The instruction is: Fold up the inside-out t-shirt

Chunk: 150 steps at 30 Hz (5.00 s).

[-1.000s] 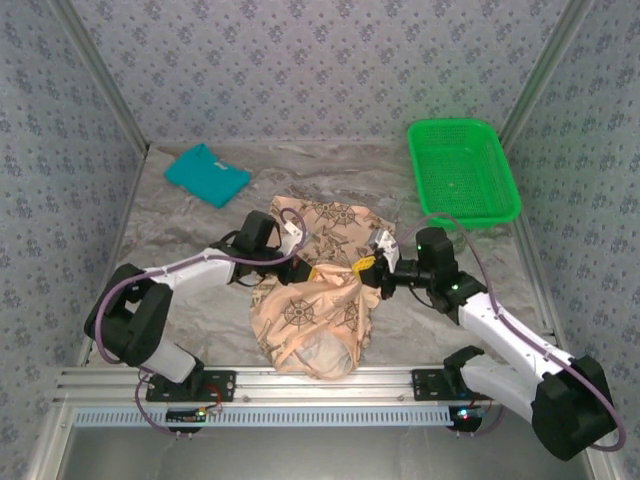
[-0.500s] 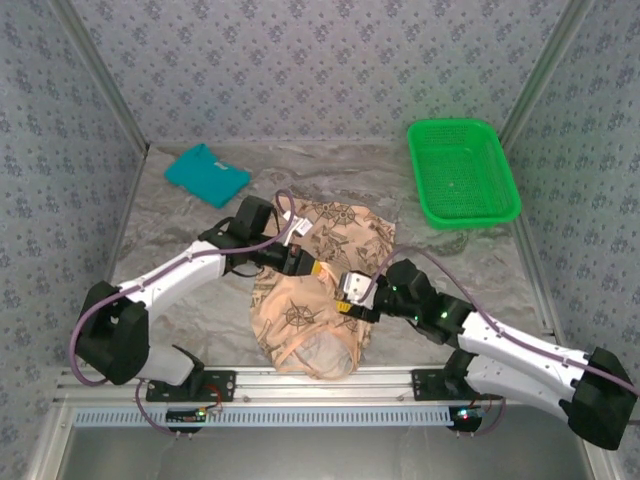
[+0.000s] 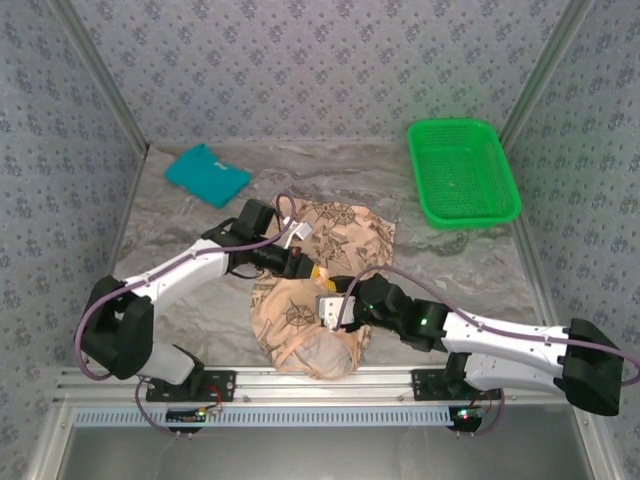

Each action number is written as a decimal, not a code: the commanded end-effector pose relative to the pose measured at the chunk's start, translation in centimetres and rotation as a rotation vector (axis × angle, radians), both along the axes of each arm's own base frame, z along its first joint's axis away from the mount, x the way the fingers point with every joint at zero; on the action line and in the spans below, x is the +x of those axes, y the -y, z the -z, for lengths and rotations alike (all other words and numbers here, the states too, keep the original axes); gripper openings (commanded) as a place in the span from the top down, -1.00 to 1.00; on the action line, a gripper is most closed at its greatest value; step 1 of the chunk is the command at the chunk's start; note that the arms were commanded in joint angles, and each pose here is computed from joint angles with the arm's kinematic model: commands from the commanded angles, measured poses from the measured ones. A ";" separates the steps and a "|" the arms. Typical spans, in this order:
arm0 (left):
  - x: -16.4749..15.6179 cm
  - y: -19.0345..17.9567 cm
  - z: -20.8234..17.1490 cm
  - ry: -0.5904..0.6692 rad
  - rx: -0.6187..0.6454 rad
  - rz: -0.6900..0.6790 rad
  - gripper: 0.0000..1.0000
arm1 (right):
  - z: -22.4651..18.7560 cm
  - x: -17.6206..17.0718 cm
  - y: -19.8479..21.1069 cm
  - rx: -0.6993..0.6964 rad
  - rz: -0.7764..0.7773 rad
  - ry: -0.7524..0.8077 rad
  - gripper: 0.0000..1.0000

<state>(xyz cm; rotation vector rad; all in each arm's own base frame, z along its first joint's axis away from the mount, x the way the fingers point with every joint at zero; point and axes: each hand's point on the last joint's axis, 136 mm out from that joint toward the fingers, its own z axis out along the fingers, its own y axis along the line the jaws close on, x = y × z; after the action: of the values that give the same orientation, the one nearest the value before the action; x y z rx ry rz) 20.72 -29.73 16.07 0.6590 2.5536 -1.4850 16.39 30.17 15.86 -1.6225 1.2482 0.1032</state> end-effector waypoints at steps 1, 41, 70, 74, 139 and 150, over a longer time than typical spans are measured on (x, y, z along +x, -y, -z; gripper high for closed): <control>0.5 0.3 -0.6 -0.014 -0.002 -0.008 1.00 | -1.7 1.0 -0.3 0.016 0.047 0.091 -0.07; 1.3 -2.5 0.9 -0.029 0.060 -0.126 0.91 | 1.1 2.7 0.6 0.142 0.092 -0.496 1.00; -2.9 0.4 0.5 0.704 0.158 -0.020 -0.07 | -5.6 1.7 3.0 0.331 -0.115 -0.757 1.00; -0.6 0.2 0.4 0.696 0.215 -0.142 -0.08 | -5.7 1.6 3.0 0.333 -0.120 -0.760 1.00; -4.5 1.6 -7.0 0.307 -0.275 0.145 0.98 | 1.3 2.3 4.8 -0.325 0.059 -0.212 0.70; 0.3 -0.5 -1.4 0.348 -0.037 -0.030 0.98 | -3.5 -0.7 4.3 -0.161 -0.079 -0.175 1.00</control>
<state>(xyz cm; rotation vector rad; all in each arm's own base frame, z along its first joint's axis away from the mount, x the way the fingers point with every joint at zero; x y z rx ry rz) 18.98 -30.25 18.62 0.8478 2.2270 -1.3742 17.15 25.85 17.93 -1.8131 1.4019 0.1385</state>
